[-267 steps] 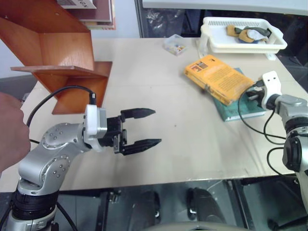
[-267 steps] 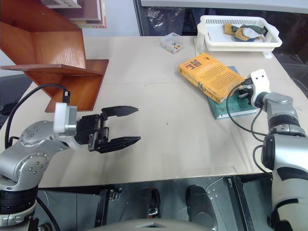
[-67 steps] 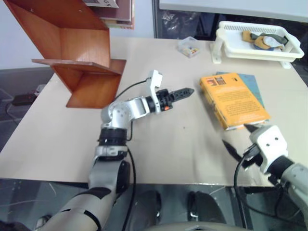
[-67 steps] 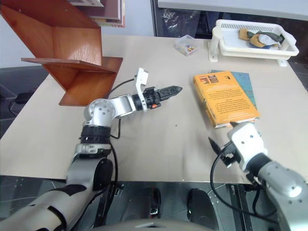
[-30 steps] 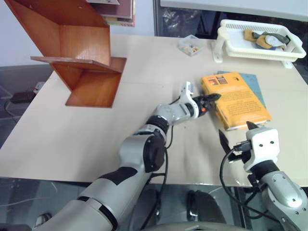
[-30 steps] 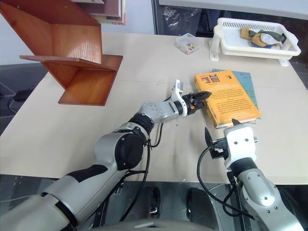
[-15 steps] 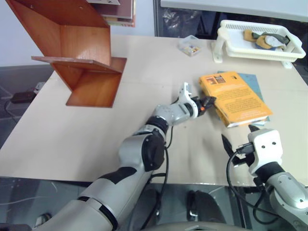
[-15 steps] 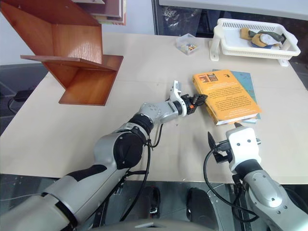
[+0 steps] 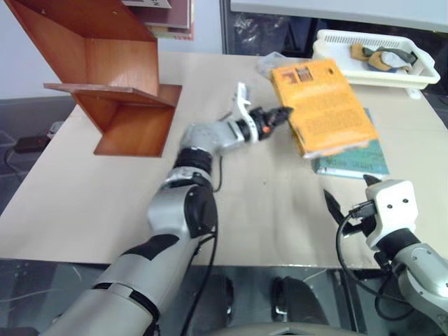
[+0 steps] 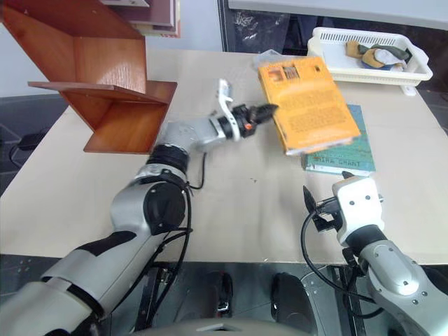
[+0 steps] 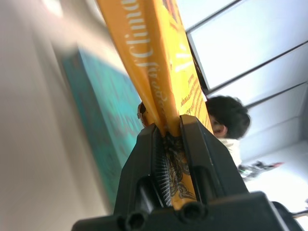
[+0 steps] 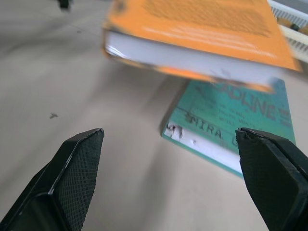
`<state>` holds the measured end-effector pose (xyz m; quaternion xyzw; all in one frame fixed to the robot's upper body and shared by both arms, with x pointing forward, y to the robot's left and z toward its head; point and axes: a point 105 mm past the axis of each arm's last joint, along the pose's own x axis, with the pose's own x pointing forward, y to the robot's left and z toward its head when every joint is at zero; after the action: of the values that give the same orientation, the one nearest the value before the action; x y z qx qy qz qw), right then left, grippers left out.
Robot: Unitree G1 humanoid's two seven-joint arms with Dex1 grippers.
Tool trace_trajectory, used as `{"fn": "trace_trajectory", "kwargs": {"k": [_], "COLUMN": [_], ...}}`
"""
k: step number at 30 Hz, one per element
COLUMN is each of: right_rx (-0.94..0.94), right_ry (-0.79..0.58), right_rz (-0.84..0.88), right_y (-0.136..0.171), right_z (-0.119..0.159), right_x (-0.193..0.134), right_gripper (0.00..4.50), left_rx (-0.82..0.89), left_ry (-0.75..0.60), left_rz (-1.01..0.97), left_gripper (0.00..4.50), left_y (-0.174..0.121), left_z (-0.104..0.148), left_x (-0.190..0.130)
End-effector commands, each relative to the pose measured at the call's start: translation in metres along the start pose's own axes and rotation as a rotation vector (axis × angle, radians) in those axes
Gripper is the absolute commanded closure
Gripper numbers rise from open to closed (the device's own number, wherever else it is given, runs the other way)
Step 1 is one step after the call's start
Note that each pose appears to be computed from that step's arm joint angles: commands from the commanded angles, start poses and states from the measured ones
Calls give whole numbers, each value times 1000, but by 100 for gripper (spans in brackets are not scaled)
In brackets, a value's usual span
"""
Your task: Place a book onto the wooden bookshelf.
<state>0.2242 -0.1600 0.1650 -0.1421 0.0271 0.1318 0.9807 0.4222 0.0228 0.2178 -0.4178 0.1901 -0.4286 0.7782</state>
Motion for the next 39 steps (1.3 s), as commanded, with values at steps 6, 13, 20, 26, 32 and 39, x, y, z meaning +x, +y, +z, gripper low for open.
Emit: {"fn": "trace_trajectory", "kwargs": {"k": [6,13,20,26,32,39], "right_rx": [-50,-54,-61,-48,-67,-73], "right_ry": [-53,-94,-134,-191,-228,-327], "right_rz": [105,238,342,416,452,546], "right_y": [-7,-8,-9,-4,-1,14], "right_z": [18,26,33,44,50,74], "right_x": [9,20,33,44,49,52], "right_gripper": [0,0,0,0,0,0], "left_rx": [1010,1978,2400,2634,2615,2450], "left_ry": [30,101,15,-6,195,613], "left_rz": [-1,-28,47,85,152,518], "left_gripper": [435,435,435,435,435,435], "left_y": [-36,-73,-107,-152,-146,-107], "left_z": [23,34,57,83,99,125], "left_x": [-59,-116,-152,-188,-218,-293]}}
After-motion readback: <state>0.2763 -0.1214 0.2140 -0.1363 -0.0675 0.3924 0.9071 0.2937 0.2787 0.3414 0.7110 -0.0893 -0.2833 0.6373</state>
